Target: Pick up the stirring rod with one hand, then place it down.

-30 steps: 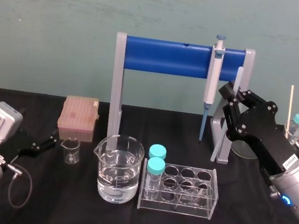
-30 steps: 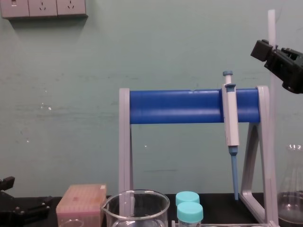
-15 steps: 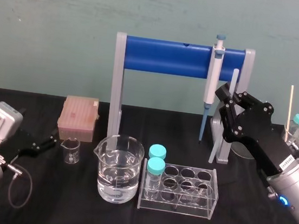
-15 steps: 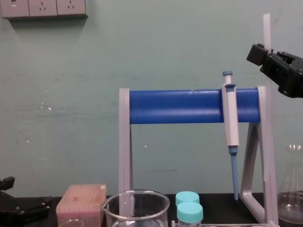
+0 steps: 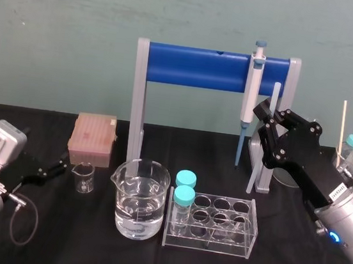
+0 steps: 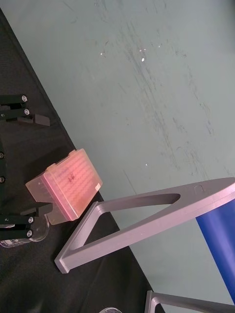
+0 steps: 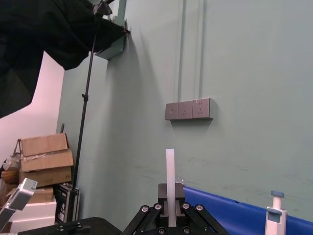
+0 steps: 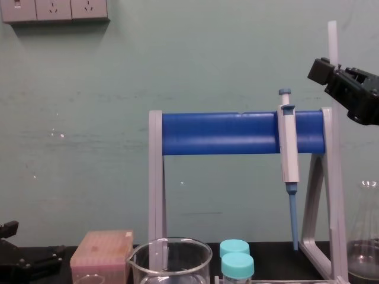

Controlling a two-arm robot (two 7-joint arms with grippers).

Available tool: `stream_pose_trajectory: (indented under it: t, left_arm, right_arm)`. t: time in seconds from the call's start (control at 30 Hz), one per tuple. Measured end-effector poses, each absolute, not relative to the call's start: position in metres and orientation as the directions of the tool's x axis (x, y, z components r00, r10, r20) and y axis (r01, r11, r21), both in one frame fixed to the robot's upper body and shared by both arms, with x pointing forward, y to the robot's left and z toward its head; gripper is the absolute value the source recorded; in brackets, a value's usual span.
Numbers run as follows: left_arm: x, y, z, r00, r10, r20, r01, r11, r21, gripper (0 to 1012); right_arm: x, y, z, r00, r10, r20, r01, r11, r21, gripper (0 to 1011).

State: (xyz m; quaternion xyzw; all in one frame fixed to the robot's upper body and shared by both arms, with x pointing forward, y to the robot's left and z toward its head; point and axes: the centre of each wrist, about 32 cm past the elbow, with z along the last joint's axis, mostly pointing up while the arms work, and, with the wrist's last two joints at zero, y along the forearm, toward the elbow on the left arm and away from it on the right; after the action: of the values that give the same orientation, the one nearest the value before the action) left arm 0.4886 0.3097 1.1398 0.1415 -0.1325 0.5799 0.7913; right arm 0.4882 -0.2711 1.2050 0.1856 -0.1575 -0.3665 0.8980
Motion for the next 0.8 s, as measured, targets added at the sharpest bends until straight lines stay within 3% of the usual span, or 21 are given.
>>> stream_pose_trajectory:
  t: [0.8]
  left_arm:
    - [0.4886,0.3097,1.1398,0.292,0.88,0.374,-0.955,0.287,0.07,1000]
  right_arm:
    - [0.4905,-0.2705,1.2043,0.685,-0.714,0.143,0.6,0.665,0.444,70]
